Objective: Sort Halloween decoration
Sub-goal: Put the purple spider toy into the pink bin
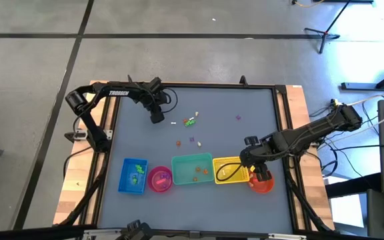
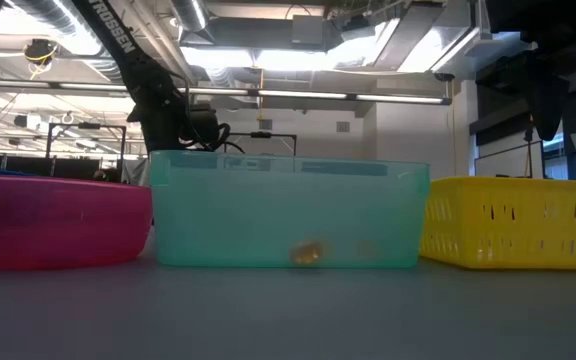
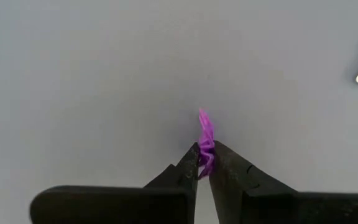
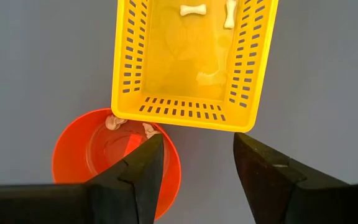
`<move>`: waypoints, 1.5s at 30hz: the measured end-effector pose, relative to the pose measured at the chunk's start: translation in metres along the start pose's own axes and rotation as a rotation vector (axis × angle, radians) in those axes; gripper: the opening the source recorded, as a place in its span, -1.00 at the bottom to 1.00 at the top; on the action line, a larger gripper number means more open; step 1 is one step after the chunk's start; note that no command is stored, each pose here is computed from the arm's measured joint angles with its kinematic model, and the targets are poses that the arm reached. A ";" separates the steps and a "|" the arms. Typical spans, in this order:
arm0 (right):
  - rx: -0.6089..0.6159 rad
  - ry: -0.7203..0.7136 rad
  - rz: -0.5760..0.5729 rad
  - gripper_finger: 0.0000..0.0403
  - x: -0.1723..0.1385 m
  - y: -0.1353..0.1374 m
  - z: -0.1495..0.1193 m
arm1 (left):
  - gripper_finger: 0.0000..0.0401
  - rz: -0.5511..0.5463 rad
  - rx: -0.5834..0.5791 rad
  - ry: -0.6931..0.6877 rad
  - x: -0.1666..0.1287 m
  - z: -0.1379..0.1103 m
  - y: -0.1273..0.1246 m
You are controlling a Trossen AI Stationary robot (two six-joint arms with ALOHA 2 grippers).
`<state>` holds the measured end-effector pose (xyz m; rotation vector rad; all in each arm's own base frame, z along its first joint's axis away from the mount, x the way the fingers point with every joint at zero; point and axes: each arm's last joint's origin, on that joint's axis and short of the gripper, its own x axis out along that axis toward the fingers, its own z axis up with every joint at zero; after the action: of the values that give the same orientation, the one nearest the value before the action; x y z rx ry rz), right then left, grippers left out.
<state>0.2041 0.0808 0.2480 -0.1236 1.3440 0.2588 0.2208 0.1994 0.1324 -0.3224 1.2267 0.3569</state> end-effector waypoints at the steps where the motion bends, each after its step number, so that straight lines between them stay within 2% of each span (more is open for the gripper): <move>1: 0.000 0.000 0.000 -0.05 0.000 0.000 0.000 | -0.88 0.000 -0.001 0.000 0.000 0.000 0.000; 19: 0.000 0.000 -0.002 -0.05 0.000 0.000 0.000 | -1.00 -0.023 0.003 -0.026 -0.009 0.001 -0.004; 24: -0.001 -0.001 -0.073 -0.05 0.000 -0.002 0.000 | -1.00 -0.084 -0.011 -0.048 -0.026 0.001 -0.018; 27: -0.010 -0.007 -0.129 -0.05 0.000 -0.004 0.000 | -1.00 -0.161 0.000 -0.054 -0.037 0.001 -0.036; 32: -0.046 -0.004 -0.154 -0.05 -0.001 -0.013 0.001 | -1.00 -0.264 -0.013 -0.040 -0.057 -0.002 -0.073; 39: -0.016 -0.004 -0.185 -0.05 -0.002 -0.041 0.002 | -1.00 -0.383 -0.015 0.011 -0.076 -0.013 -0.144; 45: -0.028 -0.054 -0.224 -0.05 -0.005 -0.069 0.006 | -1.00 -0.429 -0.008 0.085 -0.081 -0.032 -0.203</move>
<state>0.2259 0.0153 0.2499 -0.2863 1.2608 0.0913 0.2579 -0.0040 0.2094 -0.5998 1.2031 -0.0229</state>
